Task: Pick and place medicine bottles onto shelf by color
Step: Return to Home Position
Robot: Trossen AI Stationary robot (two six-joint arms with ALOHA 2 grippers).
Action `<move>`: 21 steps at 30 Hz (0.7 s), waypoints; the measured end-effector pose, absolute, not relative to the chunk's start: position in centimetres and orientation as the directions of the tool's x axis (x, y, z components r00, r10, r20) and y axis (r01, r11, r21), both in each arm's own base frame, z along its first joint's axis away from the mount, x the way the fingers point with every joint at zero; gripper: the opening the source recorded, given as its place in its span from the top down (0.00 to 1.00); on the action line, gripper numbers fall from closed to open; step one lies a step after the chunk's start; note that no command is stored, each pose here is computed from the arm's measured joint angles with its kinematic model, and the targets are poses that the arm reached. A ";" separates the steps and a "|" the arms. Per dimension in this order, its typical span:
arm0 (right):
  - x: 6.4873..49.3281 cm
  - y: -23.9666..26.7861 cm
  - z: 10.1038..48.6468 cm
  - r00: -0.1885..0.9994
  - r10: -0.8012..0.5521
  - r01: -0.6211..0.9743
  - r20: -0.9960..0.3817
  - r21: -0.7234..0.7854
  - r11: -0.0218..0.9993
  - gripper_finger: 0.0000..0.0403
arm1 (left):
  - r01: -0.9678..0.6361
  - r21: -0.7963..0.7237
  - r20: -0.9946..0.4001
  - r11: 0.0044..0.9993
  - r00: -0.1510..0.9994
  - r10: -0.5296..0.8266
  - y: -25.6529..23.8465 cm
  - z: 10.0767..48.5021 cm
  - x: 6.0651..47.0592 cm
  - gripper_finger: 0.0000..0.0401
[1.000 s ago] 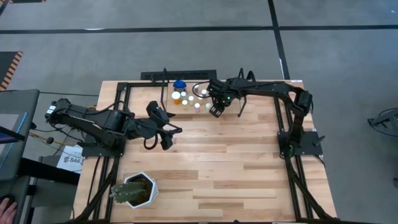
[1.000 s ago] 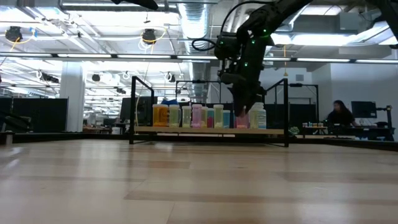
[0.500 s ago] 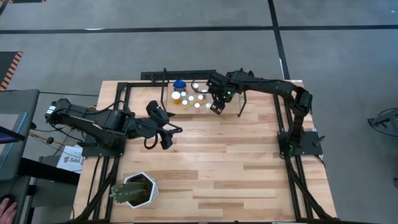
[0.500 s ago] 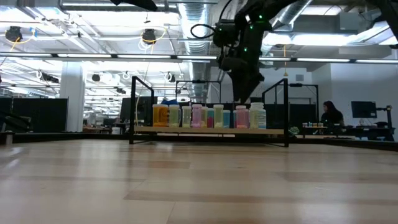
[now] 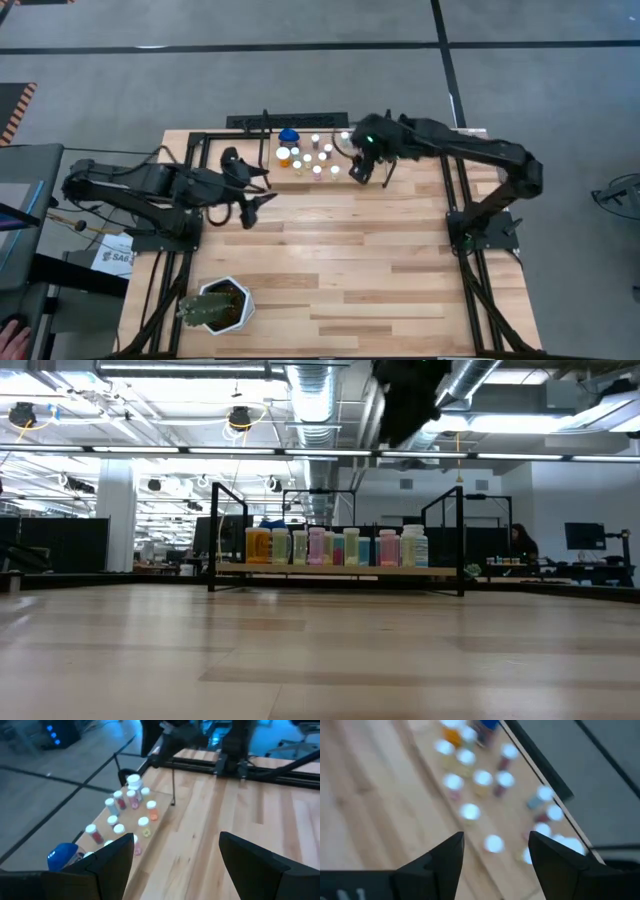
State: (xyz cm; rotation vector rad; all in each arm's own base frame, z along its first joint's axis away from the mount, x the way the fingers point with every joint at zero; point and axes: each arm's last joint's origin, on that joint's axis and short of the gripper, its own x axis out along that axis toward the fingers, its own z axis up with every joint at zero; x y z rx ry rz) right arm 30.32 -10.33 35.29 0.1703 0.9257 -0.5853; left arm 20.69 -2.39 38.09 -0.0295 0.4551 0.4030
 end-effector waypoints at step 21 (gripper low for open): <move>21.0 0.8 29.6 0.831 -0.299 0.382 -0.469 0.089 0.920 0.39 | -0.258 -0.028 -0.217 0.966 0.945 0.246 -0.3 42.2 8.3 0.30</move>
